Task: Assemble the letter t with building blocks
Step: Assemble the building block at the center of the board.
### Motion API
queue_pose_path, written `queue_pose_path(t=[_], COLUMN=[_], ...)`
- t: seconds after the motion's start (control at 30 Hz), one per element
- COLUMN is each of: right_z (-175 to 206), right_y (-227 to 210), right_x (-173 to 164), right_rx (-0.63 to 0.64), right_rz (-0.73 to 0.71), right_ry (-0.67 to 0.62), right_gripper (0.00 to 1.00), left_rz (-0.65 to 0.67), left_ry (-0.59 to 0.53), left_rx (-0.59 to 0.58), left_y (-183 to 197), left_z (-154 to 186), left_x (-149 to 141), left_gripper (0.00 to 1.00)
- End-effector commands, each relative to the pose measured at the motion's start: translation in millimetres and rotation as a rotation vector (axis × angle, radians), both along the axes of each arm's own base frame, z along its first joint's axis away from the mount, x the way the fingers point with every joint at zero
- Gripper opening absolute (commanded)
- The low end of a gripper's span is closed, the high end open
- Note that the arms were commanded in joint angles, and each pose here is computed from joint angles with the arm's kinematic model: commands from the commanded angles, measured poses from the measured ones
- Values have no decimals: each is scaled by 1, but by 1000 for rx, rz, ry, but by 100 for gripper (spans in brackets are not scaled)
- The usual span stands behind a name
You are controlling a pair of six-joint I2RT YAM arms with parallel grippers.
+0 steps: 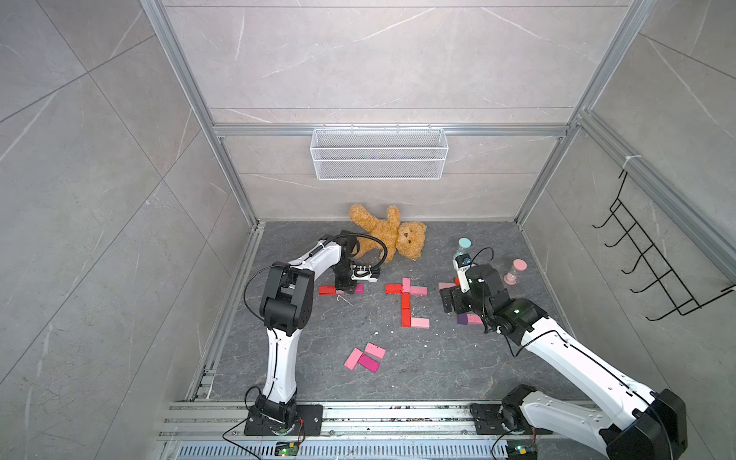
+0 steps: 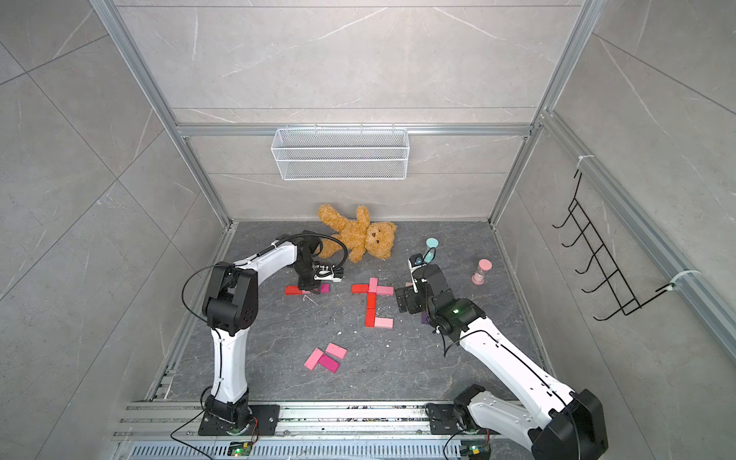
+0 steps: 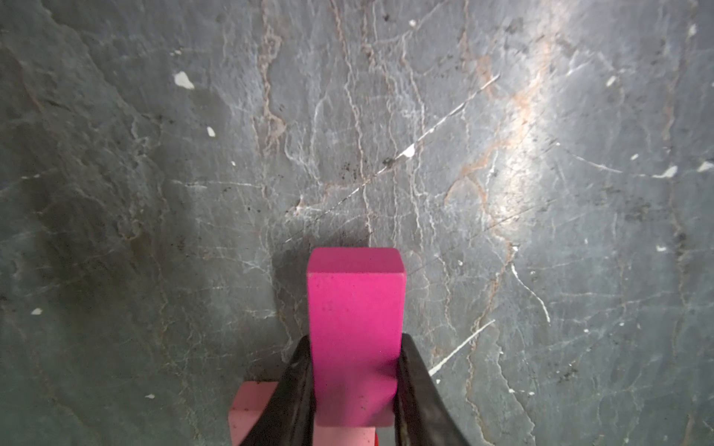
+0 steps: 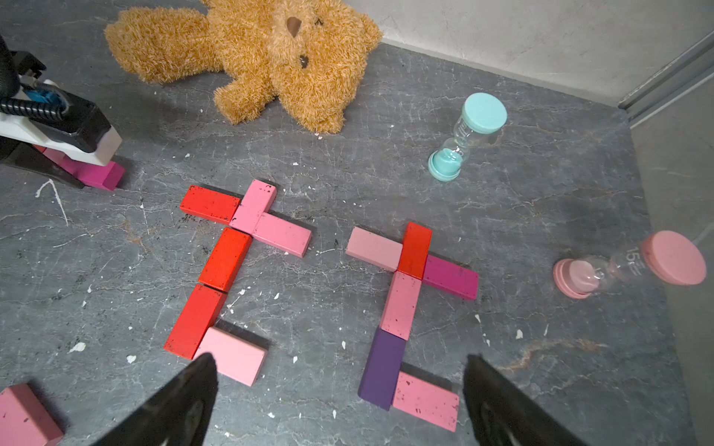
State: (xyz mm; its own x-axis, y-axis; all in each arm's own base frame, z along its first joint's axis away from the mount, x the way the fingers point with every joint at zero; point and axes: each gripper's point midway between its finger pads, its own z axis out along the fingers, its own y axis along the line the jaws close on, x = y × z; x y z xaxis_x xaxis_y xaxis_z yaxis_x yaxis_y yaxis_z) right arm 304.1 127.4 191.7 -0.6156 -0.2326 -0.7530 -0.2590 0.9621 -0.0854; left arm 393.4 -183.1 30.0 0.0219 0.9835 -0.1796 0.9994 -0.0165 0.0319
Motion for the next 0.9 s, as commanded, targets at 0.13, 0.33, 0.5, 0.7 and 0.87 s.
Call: queue_pose_path(t=[0.13, 0.33, 0.5, 0.7, 0.87], right_z=[8, 8, 7, 7, 7], right_y=[-2, -3, -3, -5, -4], right_x=[-1, -1, -3, -2, -3], right_rx=[16, 16, 15, 15, 14], right_rz=[-17, -18, -18, -23, -21], right_ry=[-11, -10, -10, -11, -10], right_gripper=[100, 100, 100, 100, 100], left_rz=[-29, -24, -22, -16, -15], left_ry=[18, 15, 12, 3, -4], left_rx=[41, 45, 51, 56, 61], left_y=[5, 6, 7, 7, 8], left_z=[-6, -6, -8, -9, -9], left_x=[-2, -1, 1, 3, 4], left_gripper=[0, 0, 0, 0, 1])
